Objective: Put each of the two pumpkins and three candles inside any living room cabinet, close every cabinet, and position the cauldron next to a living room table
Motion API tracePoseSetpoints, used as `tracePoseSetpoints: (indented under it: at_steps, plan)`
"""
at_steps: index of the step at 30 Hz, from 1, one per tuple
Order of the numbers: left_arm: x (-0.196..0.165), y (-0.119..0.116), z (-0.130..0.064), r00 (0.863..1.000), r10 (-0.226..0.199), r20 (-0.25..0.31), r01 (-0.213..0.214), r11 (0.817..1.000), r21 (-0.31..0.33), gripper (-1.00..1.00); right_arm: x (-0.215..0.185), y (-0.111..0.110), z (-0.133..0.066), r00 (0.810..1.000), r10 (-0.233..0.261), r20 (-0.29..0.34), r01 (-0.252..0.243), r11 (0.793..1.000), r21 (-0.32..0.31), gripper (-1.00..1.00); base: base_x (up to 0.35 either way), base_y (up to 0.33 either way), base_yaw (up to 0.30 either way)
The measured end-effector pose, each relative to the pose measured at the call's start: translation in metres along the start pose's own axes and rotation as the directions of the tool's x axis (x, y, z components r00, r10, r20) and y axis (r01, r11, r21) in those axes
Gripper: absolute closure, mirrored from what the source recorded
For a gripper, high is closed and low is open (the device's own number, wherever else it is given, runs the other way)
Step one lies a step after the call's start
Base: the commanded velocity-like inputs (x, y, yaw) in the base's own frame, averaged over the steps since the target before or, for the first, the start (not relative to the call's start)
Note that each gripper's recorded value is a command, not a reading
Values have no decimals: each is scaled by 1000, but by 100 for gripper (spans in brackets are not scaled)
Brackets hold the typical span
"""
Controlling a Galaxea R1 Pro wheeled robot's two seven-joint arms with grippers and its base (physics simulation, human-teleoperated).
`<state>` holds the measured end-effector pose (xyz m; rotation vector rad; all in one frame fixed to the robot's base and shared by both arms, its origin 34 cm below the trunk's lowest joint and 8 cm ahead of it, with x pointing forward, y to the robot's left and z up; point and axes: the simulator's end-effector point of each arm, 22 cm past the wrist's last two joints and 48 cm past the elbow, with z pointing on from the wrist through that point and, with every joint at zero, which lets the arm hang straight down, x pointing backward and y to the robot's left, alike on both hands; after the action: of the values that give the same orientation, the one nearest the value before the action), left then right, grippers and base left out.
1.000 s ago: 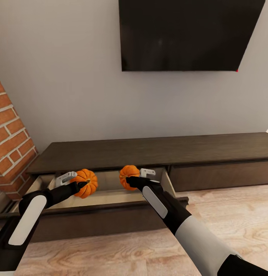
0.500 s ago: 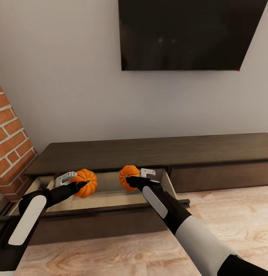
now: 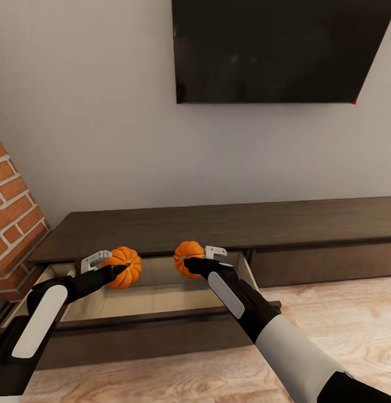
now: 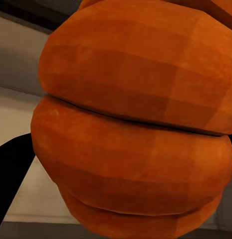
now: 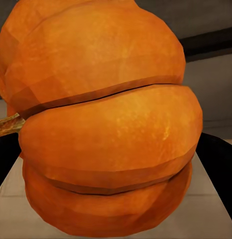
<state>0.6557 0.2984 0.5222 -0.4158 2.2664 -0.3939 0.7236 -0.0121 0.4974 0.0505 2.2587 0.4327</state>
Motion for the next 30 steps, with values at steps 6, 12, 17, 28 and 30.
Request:
tracePoseSetpoints:
  at_steps: [6, 12, 17, 28, 30]
  plan:
    - [2, 1, 2, 1000, -2, -5, 2, 1000, -1, 100, 3, -2, 2, 1000, 2, -6, -2, 1000, 3, 100, 2, 0, 0]
    - [12, 8, 12, 1000, -4, -29, 3, 1000, -20, 100, 15, -8, 12, 999, 10, -30, -9, 1000, 8, 100, 0, 0, 0]
    - [21, 14, 20, 999, -5, -49, 3, 999, -32, 100, 28, -12, 20, 998, 14, -60, -13, 1000, 14, 100, 0, 0, 0]
    - [40, 25, 36, 996, -13, -90, 8, 999, -52, 100, 54, -24, 36, 993, 27, -113, -23, 999, 35, 100, 0, 0, 0]
    - [43, 27, 39, 995, -14, -97, 9, 998, -56, 100, 59, -26, 39, 992, 30, -121, -26, 999, 37, 100, 0, 0, 0]
